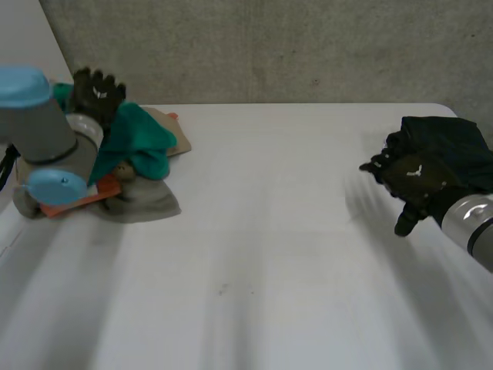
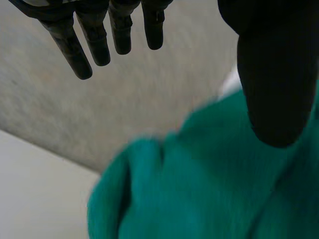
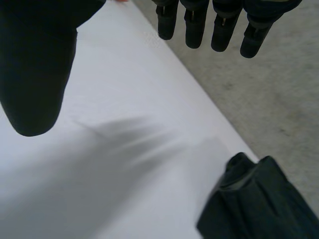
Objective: Fold the laundry.
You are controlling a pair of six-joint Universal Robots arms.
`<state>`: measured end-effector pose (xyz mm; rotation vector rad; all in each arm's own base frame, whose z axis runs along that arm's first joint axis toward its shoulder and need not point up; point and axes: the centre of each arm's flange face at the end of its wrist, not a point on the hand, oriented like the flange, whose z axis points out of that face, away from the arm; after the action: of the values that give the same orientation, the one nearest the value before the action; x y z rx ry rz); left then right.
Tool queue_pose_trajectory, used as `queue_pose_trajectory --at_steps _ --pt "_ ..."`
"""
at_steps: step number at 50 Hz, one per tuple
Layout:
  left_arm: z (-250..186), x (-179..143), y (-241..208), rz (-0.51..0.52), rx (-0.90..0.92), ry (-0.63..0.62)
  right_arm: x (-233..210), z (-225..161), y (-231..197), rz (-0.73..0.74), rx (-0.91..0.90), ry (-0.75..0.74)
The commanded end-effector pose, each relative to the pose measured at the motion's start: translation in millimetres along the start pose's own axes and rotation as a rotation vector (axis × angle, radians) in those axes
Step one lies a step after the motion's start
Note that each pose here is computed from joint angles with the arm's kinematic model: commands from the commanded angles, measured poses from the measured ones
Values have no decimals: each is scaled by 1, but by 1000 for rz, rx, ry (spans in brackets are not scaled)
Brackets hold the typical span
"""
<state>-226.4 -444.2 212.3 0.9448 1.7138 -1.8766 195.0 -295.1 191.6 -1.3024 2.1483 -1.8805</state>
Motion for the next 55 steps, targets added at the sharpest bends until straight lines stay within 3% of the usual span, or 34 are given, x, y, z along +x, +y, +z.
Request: queue_pose_trajectory --at_steps 1,6,11,16,20,23,27,34,38,42,47,52,55 --pt "34 27 57 83 67 64 -7 0 6 14 -23 -14" --pt "35 33 44 42 131 82 -4 0 8 15 -29 -7" --pt "12 3 -31 -154 220 -54 -1 -1 8 14 -31 10" --pt "-36 -17 -92 -341 351 -39 3 -3 5 9 -34 33" --pt "-98 -3 -151 -530 474 118 9 -7 -1 2 -28 71" --pt "-131 32 -167 -640 484 296 13 -7 -5 21 -24 92" --pt "-158 75 -168 -706 425 484 15 -7 -6 71 -18 97" --pt "-164 159 -131 -665 203 673 14 -6 -6 120 -16 93" --pt "-174 174 -125 -603 107 740 18 -5 -6 120 -15 103" --pt "-179 163 -131 -572 106 742 27 -5 -5 121 -15 128" --pt "-188 119 -156 -594 179 673 30 -7 -9 150 -26 123" --pt "-199 82 -154 -606 157 553 28 -15 -16 279 -96 56" --pt "-208 76 -140 -602 89 493 23 -24 -21 363 -162 -11"
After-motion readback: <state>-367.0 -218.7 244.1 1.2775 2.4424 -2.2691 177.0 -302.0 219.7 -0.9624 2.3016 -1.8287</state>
